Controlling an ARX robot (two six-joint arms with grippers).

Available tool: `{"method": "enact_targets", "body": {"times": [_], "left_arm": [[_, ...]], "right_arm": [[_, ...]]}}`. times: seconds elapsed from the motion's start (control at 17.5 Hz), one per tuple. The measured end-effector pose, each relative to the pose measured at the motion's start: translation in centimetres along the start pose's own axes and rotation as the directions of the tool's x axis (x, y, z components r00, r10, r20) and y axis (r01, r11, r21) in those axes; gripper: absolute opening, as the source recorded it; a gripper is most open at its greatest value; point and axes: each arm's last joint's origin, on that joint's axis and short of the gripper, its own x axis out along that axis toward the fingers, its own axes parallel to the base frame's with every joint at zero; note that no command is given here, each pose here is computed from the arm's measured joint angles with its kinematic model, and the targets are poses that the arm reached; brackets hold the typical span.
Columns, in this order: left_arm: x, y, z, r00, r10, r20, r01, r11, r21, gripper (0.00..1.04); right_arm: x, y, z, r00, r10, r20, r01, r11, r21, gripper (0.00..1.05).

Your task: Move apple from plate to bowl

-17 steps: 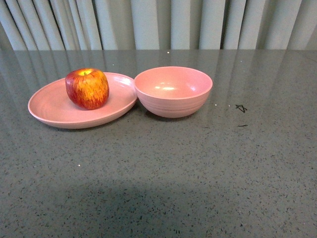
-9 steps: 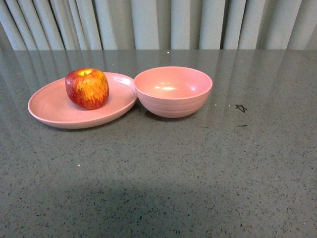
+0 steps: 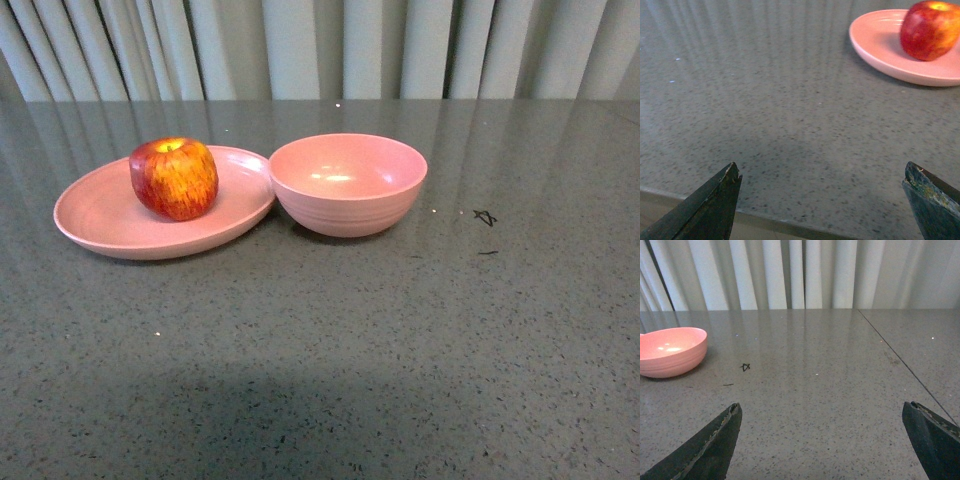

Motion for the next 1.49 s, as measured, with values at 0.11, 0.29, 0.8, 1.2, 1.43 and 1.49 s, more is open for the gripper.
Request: {"method": "enact_targets", "body": {"times": [0.11,0.29,0.8,1.2,1.43,1.49], "left_arm": [[-0.3,-0.1,0.8,0.999,0.022,0.048,-0.021,0.999,-0.034,0.98],[-0.6,-0.4,2.0,0.996,-0.005,0.088,0.009,0.999,-0.053,0.98],[2.7,-2.3,8.4,0.957,-0.199,0.213,0.204,0.979,-0.004,0.98],[14.1,-7.7,14.9,0.912,-0.407,0.06,0.399,0.911,0.106,0.98],[19.5,-10.4,14.8,0.899,-0.43,-0.084,0.437,0.893,0.108,0.98],[20.3,-10.8,14.6,0.897,-0.429,-0.107,0.439,0.892,0.106,0.98]], "right_arm": [[0.0,0.0,0.0,1.0,-0.002,-0.001,0.002,1.0,0.0,0.98],[0.0,0.0,0.0,1.0,-0.002,0.0,0.002,1.0,0.0,0.98],[0.0,0.0,0.0,1.0,-0.002,-0.001,0.002,1.0,0.0,0.98],[0.0,0.0,0.0,1.0,-0.002,-0.001,0.002,1.0,0.0,0.98],[0.0,0.0,0.0,1.0,-0.002,-0.001,0.002,1.0,0.0,0.98],[0.0,0.0,0.0,1.0,-0.002,-0.001,0.002,1.0,0.0,0.98]]}}
